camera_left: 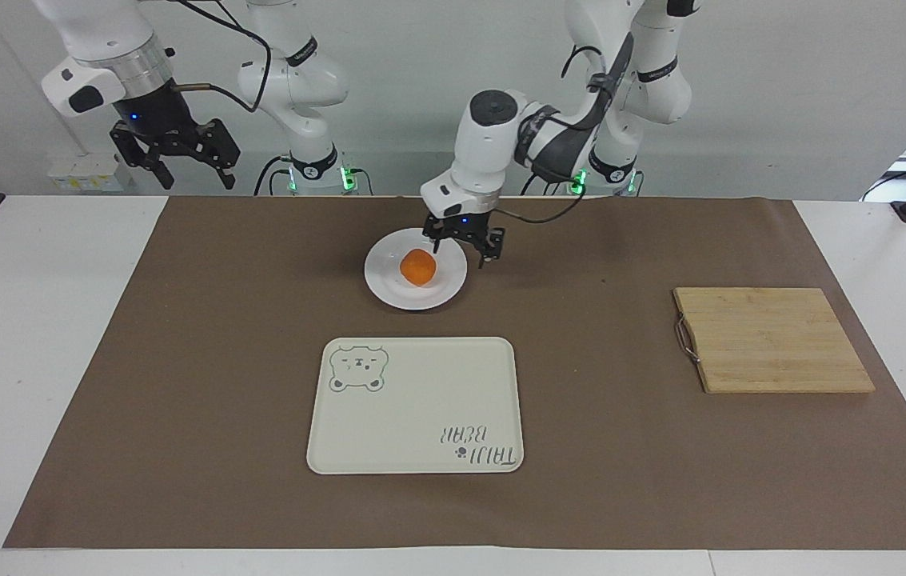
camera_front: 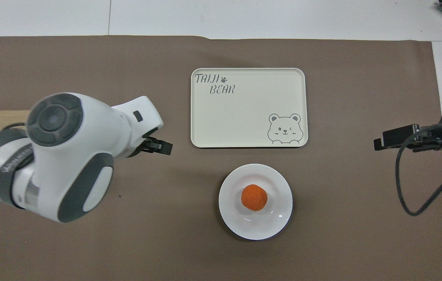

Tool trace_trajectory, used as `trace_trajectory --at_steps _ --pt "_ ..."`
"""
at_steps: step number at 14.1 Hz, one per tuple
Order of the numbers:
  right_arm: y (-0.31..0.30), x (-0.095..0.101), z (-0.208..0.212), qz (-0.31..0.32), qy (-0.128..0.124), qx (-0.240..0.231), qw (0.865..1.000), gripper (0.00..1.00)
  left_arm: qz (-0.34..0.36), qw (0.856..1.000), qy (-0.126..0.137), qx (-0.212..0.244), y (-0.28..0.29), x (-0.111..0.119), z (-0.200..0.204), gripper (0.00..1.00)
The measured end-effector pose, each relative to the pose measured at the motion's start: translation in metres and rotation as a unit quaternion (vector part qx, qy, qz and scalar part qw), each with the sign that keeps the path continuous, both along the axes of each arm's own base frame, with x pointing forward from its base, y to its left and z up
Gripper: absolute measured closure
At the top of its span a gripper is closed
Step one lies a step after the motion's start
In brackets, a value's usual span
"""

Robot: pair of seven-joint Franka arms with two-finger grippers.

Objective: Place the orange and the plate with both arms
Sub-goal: 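Release the orange onto the plate while the right gripper reaches in, then move the right gripper to the plate rim while the left gripper withdraws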

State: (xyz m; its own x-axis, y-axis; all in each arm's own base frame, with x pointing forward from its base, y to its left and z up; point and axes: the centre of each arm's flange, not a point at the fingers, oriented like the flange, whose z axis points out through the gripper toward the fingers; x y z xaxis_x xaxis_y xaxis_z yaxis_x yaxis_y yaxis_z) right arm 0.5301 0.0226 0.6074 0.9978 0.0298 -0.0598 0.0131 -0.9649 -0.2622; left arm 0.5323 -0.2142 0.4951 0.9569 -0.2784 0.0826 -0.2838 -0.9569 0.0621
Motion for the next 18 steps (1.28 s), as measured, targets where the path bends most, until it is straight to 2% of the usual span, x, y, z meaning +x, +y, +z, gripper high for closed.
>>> trace_trajectory --at_steps 2,4,6,11,13,18 --pt "0.005 0.001 -0.025 0.033 0.001 0.029 0.999 0.00 -0.002 1.000 0.002 0.005 0.055 0.017 0.003 0.00" --pt "0.006 0.001 -0.055 0.046 0.001 0.069 0.997 0.00 -0.005 1.000 0.013 0.011 0.101 0.025 0.008 0.00" --pt "0.006 -0.002 -0.086 0.061 0.003 0.116 0.991 0.00 -0.012 1.000 0.011 0.016 0.131 0.031 0.024 0.00" --pt "0.001 -0.024 -0.180 0.105 -0.022 0.215 0.971 0.00 -0.020 0.999 0.005 0.035 0.139 0.031 0.098 0.00" --pt "0.002 -0.035 -0.213 0.113 -0.039 0.247 0.962 0.00 -0.021 0.999 0.011 0.037 0.140 0.025 0.123 0.00" --pt "0.007 -0.065 -0.298 0.109 -0.061 0.313 0.942 0.00 -0.020 0.999 0.021 0.039 0.142 0.018 0.139 0.00"
